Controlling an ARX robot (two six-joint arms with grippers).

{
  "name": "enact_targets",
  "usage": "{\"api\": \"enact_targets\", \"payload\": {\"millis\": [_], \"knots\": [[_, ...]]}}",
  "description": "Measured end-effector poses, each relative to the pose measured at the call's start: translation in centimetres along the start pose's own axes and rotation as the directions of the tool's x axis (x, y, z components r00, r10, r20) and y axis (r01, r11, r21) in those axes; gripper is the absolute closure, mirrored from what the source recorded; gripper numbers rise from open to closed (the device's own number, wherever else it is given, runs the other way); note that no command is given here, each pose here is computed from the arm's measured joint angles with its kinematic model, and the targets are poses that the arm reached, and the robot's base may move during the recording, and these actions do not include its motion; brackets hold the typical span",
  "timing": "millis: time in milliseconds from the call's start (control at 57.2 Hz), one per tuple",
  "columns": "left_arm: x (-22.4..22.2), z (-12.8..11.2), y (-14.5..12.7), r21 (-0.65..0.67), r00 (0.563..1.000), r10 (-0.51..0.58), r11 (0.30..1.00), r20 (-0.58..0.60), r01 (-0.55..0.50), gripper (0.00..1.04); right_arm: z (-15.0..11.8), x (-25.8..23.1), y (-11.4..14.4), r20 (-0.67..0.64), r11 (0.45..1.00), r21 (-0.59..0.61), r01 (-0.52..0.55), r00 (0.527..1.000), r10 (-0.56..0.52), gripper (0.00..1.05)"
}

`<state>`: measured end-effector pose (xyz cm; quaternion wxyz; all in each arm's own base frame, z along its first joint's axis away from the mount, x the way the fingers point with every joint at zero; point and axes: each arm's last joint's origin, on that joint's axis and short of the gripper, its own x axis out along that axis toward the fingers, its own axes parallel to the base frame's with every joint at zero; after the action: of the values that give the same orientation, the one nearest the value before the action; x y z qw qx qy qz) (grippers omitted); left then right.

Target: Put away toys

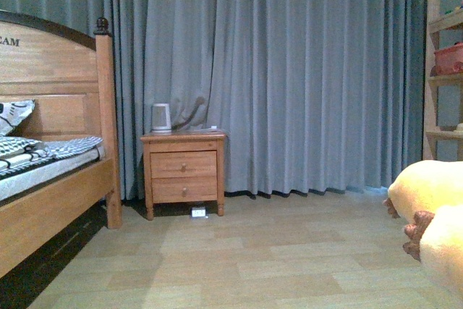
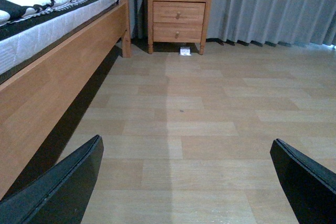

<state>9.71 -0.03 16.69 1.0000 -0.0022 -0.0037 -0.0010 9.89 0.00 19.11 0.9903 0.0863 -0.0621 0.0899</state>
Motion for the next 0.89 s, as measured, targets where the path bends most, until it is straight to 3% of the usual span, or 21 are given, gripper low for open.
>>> {"api": "enact_targets", "payload": {"millis": [892], "knots": [[0.0, 0.0, 0.01, 0.0, 1.0, 0.003, 1.0, 0.0, -0.003, 0.06, 0.0, -0.01, 0.04, -0.001, 1.0, -0.002, -0.01, 1.0, 0.01, 0.87]]}}
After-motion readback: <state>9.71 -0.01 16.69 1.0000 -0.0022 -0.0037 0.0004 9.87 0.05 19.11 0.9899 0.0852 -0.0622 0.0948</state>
